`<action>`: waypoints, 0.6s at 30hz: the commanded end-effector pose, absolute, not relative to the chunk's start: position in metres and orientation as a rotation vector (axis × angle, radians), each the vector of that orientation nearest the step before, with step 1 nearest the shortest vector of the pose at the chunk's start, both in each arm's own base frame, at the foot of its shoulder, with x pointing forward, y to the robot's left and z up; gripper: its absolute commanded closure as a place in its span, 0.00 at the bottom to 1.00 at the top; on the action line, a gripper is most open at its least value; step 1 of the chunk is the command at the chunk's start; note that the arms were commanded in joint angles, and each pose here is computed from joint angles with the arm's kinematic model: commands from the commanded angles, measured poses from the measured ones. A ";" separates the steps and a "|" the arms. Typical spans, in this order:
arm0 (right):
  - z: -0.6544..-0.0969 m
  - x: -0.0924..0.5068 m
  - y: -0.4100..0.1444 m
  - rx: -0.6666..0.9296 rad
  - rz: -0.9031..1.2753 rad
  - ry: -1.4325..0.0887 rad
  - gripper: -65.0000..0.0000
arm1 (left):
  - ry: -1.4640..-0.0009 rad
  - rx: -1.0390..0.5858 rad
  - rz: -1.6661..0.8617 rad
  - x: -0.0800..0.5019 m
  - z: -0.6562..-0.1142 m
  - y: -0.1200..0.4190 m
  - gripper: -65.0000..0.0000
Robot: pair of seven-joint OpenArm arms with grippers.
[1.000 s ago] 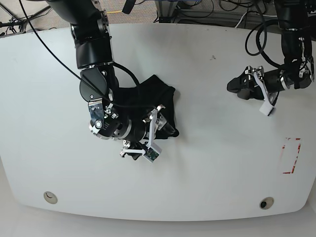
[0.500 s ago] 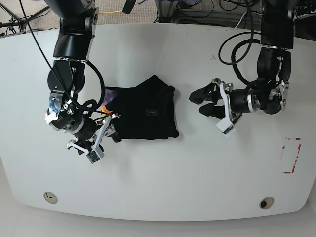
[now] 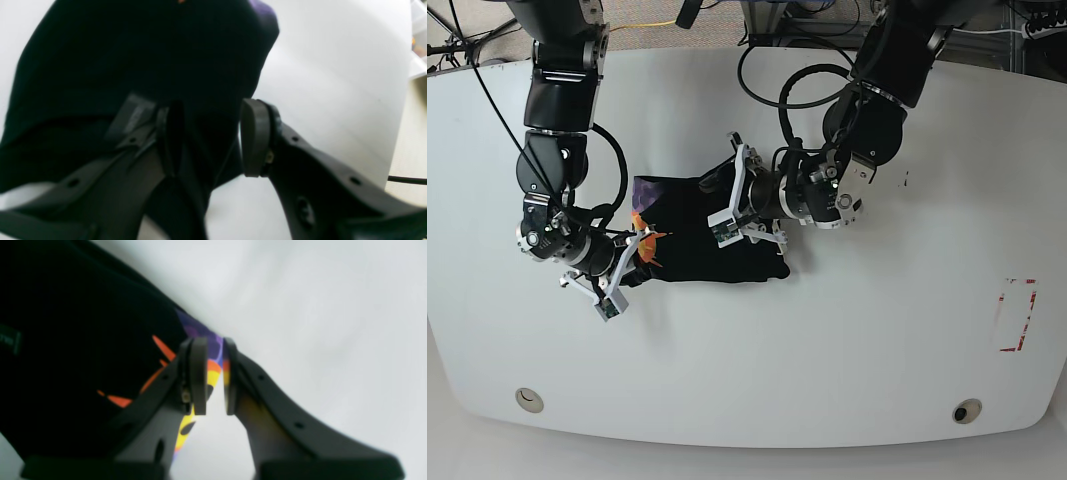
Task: Fold the T-shirt properly
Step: 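Grasp the folded black shirt's edges with both grippers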
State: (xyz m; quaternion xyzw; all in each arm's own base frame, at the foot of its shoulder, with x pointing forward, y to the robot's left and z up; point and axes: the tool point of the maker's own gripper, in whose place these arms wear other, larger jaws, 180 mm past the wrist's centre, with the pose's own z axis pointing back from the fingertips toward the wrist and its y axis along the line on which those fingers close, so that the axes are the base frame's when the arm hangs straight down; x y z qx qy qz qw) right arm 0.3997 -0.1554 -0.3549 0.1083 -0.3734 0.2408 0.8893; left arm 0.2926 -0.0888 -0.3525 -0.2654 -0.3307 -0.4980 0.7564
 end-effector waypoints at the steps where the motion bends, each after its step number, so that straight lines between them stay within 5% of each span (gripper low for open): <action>1: -0.342 0.414 -0.153 0.261 0.481 -0.859 0.89 | -0.758 -0.601 -1.073 0.295 -0.346 -0.097 0.62; 18: -0.394 0.395 -0.158 0.342 0.383 -0.800 0.90 | -0.609 -0.500 -1.014 0.313 -0.404 -0.030 0.62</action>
